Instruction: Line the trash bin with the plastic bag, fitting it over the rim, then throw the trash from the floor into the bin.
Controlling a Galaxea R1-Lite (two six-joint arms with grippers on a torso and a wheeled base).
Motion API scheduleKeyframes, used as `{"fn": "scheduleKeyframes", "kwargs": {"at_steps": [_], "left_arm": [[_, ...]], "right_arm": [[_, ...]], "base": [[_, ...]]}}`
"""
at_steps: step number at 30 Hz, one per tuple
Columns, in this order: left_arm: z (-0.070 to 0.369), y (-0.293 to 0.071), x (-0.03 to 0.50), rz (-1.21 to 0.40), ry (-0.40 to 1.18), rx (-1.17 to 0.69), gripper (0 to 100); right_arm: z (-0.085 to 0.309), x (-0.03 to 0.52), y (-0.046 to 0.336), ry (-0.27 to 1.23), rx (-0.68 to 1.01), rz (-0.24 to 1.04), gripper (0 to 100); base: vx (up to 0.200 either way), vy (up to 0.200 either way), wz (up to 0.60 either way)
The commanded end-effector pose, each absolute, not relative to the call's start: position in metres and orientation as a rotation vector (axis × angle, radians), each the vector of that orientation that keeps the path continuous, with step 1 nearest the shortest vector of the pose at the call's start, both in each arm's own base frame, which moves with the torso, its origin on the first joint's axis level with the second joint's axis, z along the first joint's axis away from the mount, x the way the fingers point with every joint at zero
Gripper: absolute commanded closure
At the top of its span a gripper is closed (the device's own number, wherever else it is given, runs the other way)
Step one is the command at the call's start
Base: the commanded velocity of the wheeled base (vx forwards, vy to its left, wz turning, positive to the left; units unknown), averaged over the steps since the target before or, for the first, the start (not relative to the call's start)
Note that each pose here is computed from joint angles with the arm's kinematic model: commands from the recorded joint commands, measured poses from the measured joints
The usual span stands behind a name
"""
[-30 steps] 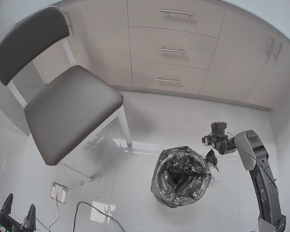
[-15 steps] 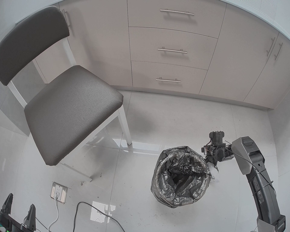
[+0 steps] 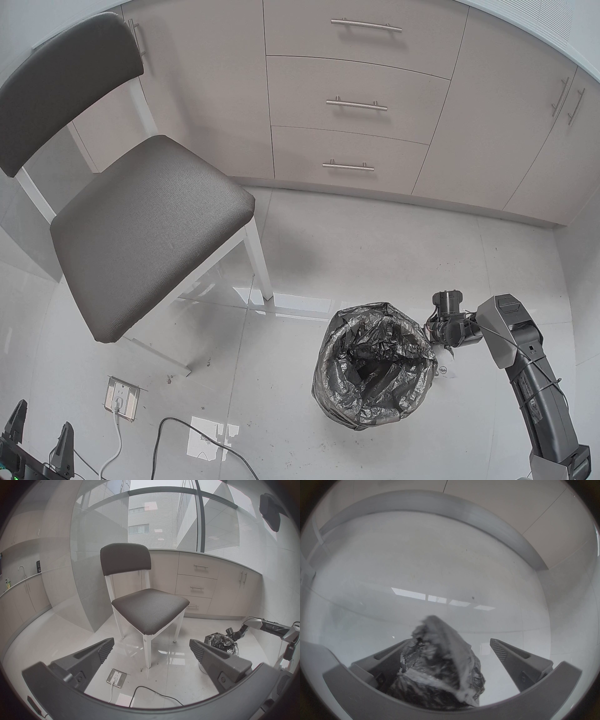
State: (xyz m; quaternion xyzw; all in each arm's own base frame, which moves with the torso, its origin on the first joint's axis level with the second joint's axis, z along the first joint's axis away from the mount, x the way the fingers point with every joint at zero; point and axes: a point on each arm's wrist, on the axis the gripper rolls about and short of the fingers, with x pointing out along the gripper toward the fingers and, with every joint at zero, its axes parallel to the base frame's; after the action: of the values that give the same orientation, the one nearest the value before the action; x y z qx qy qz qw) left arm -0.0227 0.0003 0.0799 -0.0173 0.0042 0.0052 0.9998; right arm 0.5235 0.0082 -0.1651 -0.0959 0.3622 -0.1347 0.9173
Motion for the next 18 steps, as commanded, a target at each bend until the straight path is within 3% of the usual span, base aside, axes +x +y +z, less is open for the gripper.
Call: {"fn": "scheduleKeyframes", "kwargs": {"at_steps": [1,18], "left_arm": [[0.076,0.0003,-0.0229,0.011,0.006,-0.035,0],[0.076,0.0003,-0.0229,0.011,0.006,-0.035,0]], "right_arm": [[-0.1801,0.5182,0.0075,0.778,-0.203,-0.276,0],[-0.1809,0.5174,0.0122,0.788,-0.209,-0.267,0]], "base": [[0.0,0.0,0.0],[0.0,0.0,0.0]]}}
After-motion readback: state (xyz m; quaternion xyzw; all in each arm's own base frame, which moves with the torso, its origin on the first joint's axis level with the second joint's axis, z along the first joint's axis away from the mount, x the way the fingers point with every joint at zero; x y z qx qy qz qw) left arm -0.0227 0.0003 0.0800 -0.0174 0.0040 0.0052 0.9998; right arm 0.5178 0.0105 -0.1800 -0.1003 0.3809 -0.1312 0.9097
